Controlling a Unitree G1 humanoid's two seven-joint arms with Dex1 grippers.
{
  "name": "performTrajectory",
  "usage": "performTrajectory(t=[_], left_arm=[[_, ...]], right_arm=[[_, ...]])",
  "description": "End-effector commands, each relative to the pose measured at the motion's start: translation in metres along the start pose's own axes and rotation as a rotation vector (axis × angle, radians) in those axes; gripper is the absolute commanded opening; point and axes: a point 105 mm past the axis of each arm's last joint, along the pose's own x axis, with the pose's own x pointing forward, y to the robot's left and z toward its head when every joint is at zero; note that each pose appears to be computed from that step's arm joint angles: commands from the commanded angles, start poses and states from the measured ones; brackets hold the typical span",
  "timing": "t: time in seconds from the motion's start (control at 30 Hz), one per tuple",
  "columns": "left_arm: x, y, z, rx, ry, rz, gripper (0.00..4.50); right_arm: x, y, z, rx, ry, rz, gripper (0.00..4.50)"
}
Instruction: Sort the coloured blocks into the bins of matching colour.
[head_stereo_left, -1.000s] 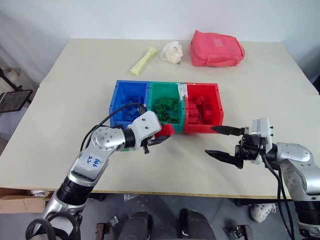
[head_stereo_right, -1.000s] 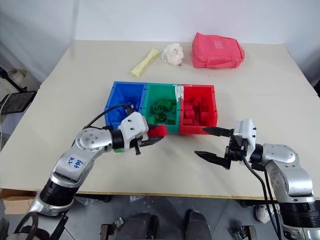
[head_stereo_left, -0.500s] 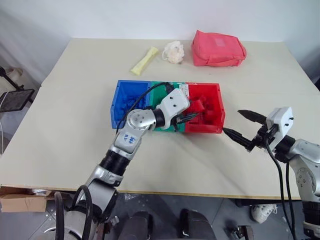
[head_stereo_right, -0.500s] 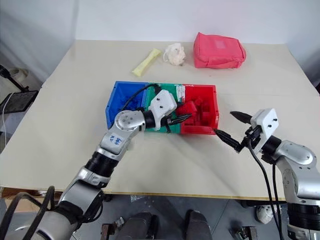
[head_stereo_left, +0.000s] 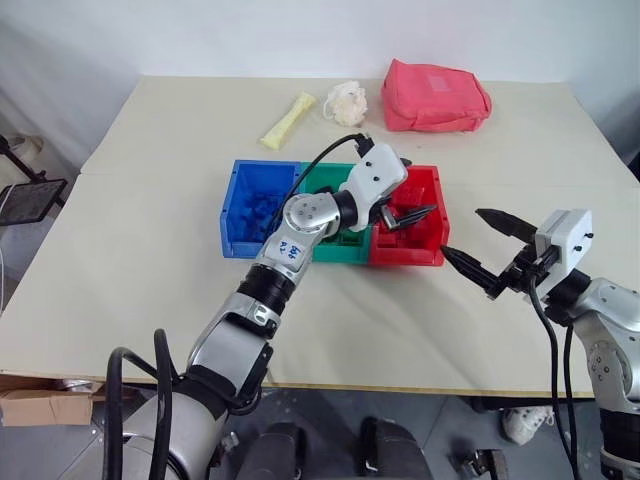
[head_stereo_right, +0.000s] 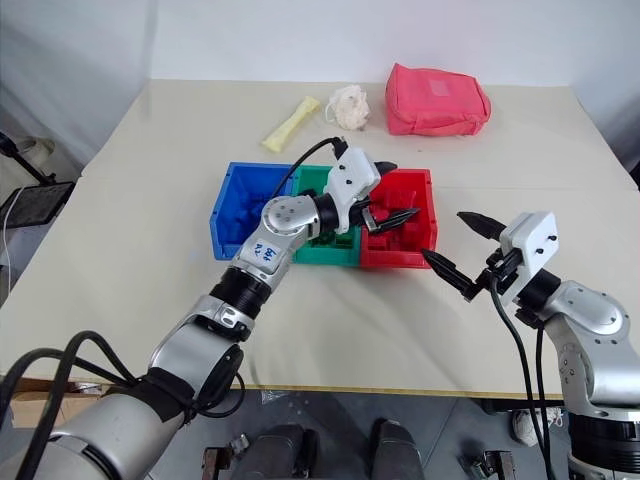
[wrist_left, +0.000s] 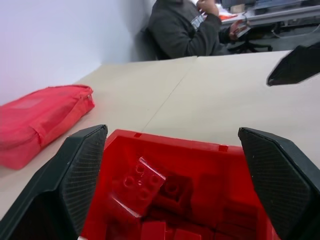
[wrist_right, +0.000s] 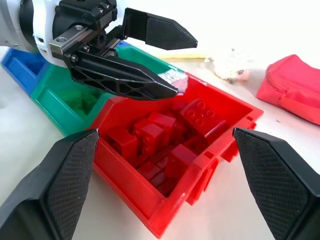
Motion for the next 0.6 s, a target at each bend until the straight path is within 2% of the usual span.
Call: performTrajectory(t=[0.03,0.17,0.33,0.6], left_arm=[[-0.023,-0.001,0.010,0.013,-0.018,-0.031,4.45],[-0.064,-0.009,0.000,-0.015,0.049,-0.059,4.45],[-0.130,-0.026,-0.006,-0.075,0.160,-0.104,4.45],[-0.227,-0.043,-0.022,-0.177,0.379,-0.034,4.45]], right_arm=[[0.002,0.004,0.009,-0.015,-0.012,0.075,4.50],[0.008,0.009,0.009,0.017,-0.014,0.172,4.50],[0.012,0.016,0.003,0.038,0.015,0.328,4.50],[0.023,0.037,0.002,0.046,0.026,0.652,4.50]])
